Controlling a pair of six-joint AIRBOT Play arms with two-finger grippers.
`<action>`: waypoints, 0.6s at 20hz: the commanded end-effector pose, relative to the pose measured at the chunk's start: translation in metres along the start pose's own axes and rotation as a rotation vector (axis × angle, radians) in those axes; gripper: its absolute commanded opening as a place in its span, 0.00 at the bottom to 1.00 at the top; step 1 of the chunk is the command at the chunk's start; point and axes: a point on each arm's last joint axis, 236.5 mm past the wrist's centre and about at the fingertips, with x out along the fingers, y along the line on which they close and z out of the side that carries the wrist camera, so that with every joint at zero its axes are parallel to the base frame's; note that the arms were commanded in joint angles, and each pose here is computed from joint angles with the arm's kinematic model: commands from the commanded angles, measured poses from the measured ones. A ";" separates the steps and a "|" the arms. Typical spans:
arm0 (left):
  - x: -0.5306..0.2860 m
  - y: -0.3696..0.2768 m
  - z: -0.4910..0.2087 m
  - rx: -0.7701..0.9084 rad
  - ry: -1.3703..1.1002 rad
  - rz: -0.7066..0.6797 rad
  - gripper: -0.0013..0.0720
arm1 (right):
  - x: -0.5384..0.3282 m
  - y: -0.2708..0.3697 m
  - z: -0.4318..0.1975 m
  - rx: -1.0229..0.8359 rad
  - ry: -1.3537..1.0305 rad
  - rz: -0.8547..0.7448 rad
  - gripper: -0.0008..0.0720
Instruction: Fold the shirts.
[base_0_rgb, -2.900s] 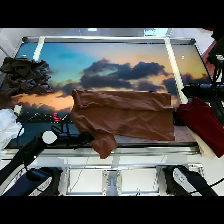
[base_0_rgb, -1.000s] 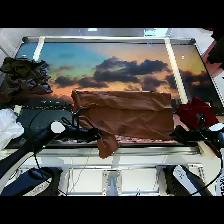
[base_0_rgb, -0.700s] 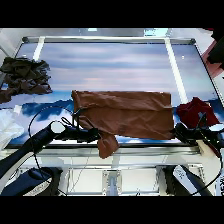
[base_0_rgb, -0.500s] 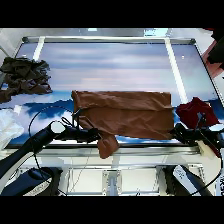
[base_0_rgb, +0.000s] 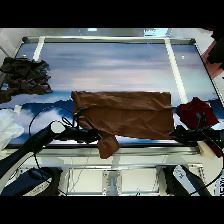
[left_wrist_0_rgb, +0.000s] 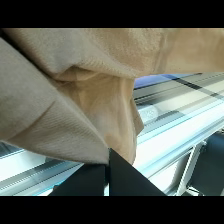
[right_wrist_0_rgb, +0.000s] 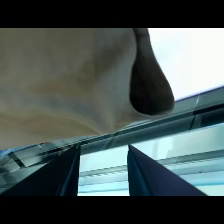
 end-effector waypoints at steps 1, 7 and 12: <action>0.000 0.000 0.001 0.003 -0.003 0.000 0.03 | 0.007 -0.005 0.000 0.031 -0.012 -0.009 0.49; 0.000 0.000 0.000 0.003 0.000 0.000 0.03 | 0.015 -0.009 0.018 0.054 -0.104 -0.007 0.49; 0.000 0.000 0.000 0.003 -0.001 0.000 0.03 | 0.015 -0.013 0.026 0.056 -0.132 -0.021 0.42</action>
